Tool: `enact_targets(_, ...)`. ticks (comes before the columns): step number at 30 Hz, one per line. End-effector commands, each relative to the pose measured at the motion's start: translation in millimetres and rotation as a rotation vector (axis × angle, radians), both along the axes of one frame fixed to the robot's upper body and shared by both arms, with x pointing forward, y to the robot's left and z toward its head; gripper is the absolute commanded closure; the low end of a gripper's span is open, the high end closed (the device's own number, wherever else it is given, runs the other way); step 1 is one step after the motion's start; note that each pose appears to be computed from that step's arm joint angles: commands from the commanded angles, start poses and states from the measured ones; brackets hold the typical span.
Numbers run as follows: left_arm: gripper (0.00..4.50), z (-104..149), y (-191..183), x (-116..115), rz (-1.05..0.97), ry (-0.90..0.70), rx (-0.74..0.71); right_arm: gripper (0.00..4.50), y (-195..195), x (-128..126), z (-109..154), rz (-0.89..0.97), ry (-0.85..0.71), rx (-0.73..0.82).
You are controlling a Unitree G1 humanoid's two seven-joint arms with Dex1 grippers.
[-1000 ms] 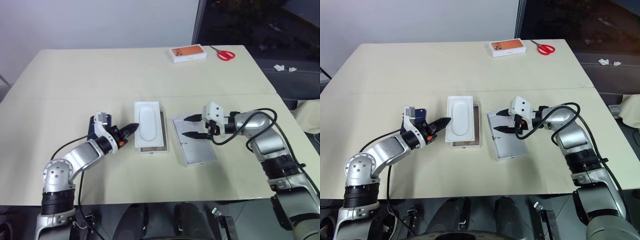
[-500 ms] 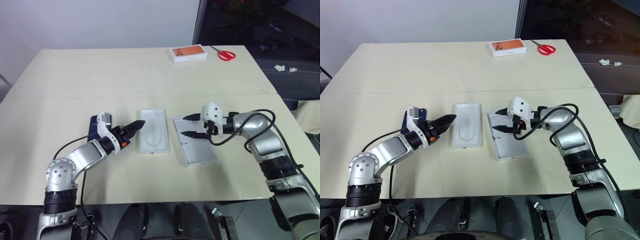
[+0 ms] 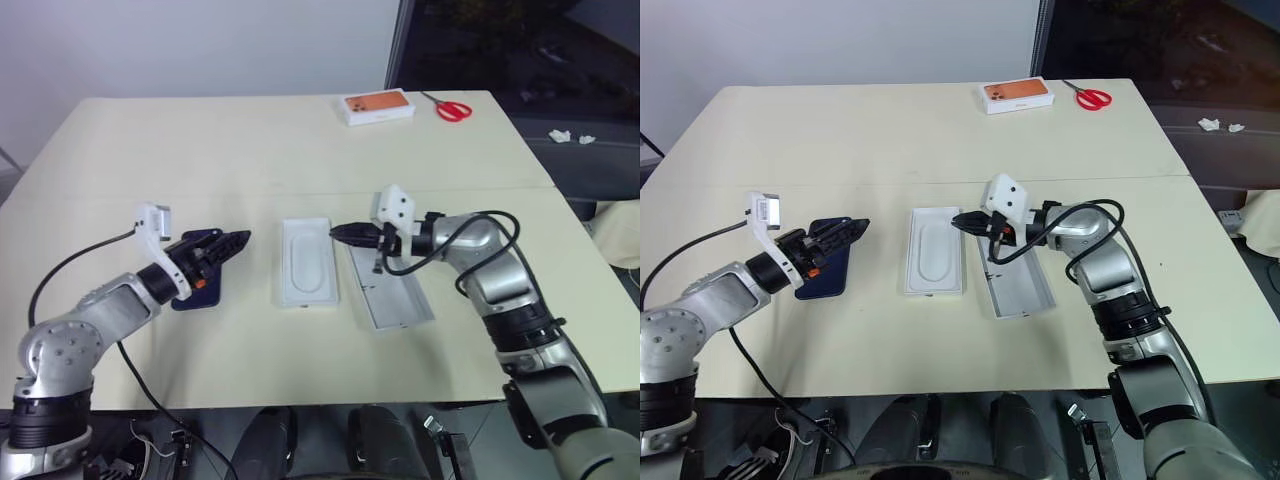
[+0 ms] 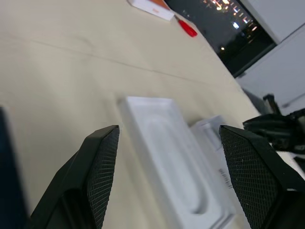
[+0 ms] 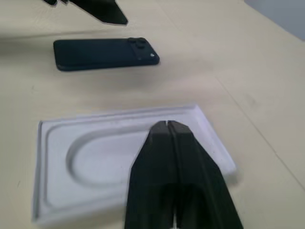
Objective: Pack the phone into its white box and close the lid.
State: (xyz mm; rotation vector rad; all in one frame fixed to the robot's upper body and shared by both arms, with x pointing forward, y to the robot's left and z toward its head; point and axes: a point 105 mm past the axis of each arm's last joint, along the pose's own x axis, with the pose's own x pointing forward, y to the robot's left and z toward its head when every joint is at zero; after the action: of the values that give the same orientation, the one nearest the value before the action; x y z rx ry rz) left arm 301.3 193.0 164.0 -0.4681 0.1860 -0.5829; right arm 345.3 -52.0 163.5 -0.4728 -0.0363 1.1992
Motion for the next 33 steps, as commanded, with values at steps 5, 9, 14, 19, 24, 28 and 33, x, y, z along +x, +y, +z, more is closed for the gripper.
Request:
enact_targets(5,0.97,15,8,-4,0.006,-0.145,0.064,4.47,43,-1,-18,-0.028,-0.107,-0.094)
enact_targets(9,0.97,10,10,-5,0.021,-0.141,0.101,4.47,43,1,-44,-0.024,-0.177,-0.26)
enact_targets(14,0.97,9,9,-4,0.036,-0.146,0.113,4.47,45,-11,-73,0.082,-0.256,-0.442)
enact_targets(19,0.97,10,7,-3,0.041,-0.153,0.105,4.47,46,-8,-62,0.068,-0.255,-0.398)
enact_targets(24,0.97,9,8,-2,0.045,-0.151,0.113,4.47,46,2,-28,-0.021,-0.083,-0.141)
enact_targets(28,0.97,8,10,-1,0.045,-0.142,0.107,3.1,36,4,-6,-0.042,0.044,0.021)
enact_targets(33,0.97,7,15,-2,0.038,-0.145,0.126,0.54,30,-3,4,-0.005,0.115,0.075)
